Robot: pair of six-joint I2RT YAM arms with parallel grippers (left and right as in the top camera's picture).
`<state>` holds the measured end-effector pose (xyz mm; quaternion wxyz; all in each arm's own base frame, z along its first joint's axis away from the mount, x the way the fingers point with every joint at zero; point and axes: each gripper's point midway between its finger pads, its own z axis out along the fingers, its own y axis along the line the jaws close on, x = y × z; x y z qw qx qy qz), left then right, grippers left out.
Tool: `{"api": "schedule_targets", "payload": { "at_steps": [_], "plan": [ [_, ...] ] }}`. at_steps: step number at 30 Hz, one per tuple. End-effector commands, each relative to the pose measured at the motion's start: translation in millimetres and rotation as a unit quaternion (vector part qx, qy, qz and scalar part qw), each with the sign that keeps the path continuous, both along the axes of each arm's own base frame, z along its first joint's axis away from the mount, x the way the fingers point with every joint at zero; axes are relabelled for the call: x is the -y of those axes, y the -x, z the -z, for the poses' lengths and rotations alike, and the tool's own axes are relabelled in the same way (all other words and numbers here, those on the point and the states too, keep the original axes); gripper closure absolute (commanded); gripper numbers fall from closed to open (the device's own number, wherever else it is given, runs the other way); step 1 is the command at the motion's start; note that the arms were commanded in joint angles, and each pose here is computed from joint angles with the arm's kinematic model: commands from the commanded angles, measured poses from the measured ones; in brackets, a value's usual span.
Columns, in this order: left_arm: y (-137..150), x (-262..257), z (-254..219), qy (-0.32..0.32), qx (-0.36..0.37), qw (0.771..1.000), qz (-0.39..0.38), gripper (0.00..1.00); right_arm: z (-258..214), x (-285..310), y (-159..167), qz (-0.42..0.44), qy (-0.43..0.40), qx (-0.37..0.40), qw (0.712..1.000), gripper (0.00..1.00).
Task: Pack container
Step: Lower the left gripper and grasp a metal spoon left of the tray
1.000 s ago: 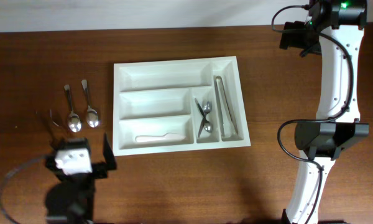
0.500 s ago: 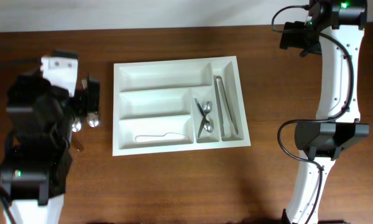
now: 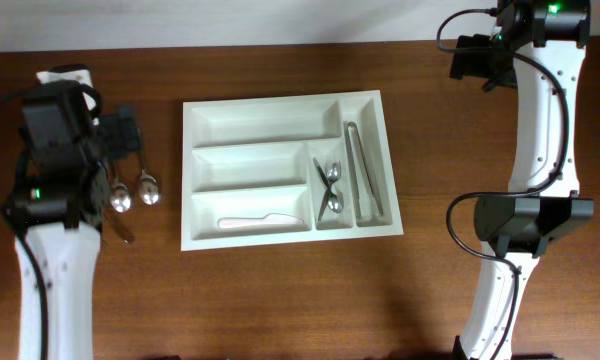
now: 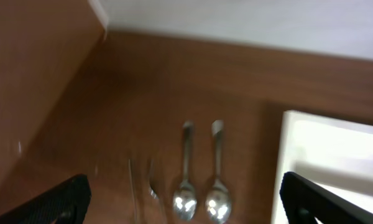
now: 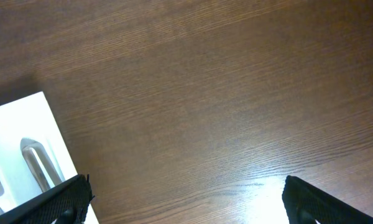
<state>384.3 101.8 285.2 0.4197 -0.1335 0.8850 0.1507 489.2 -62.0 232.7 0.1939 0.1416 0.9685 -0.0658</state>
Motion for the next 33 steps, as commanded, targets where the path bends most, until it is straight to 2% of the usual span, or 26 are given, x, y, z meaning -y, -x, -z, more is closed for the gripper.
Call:
{"api": "schedule_targets", "payload": {
  "at_steps": [1, 7, 15, 16, 17, 18, 22, 26, 30, 33],
  "plan": [
    [-12.4, -23.4, 37.9, 0.034, -0.031, 0.997, -0.063, 0.02, -21.1, 2.8, 3.2, 0.009, 0.005, 0.026, 1.000, 0.01],
    [-41.9, -24.2, 116.9, 0.057, -0.110, 0.991, -0.054, 0.01, -21.0, 2.8, 3.2, 0.009, 0.005, 0.026, 1.000, 0.01],
    [-66.8, -17.9, 170.9, 0.085, -0.136, 0.987, -0.034, 0.00, -21.0, 2.8, 3.2, 0.009, 0.005, 0.026, 1.000, 0.01],
    [-69.4, -17.7, 175.9, 0.086, -0.137, 0.986, -0.032, 0.06, -21.1, 2.8, 3.2, 0.009, 0.005, 0.026, 1.000, 0.01],
    [-73.3, -15.6, 185.3, 0.093, -0.140, 0.985, -0.027, 0.31, -21.1, 2.8, 3.2, 0.009, 0.005, 0.026, 1.000, 0.01],
    [-76.1, -12.9, 191.8, 0.100, -0.142, 0.985, -0.021, 0.35, -21.1, 2.8, 3.2, 0.009, 0.005, 0.026, 1.000, 0.01],
    [-84.3, -1.7, 223.5, 0.132, -0.158, 0.979, 0.001, 0.36, -21.1, 2.8, 3.2, 0.009, 0.005, 0.026, 1.000, 0.01],
    [-80.5, -1.2, 255.3, 0.137, -0.189, 0.972, -0.003, 0.36, -21.1, 2.8, 3.2, 0.009, 0.005, 0.026, 1.000, 0.01],
    [-76.3, -0.4, 277.3, 0.141, -0.212, 0.967, -0.005, 0.32, -21.0, 2.8, 3.2, 0.009, 0.005, 0.026, 1.000, 0.01],
    [-75.3, -0.2, 283.8, 0.142, -0.218, 0.966, -0.006, 0.36, -21.1, 2.8, 3.2, 0.009, 0.005, 0.026, 1.000, 0.01]
  ]
}}
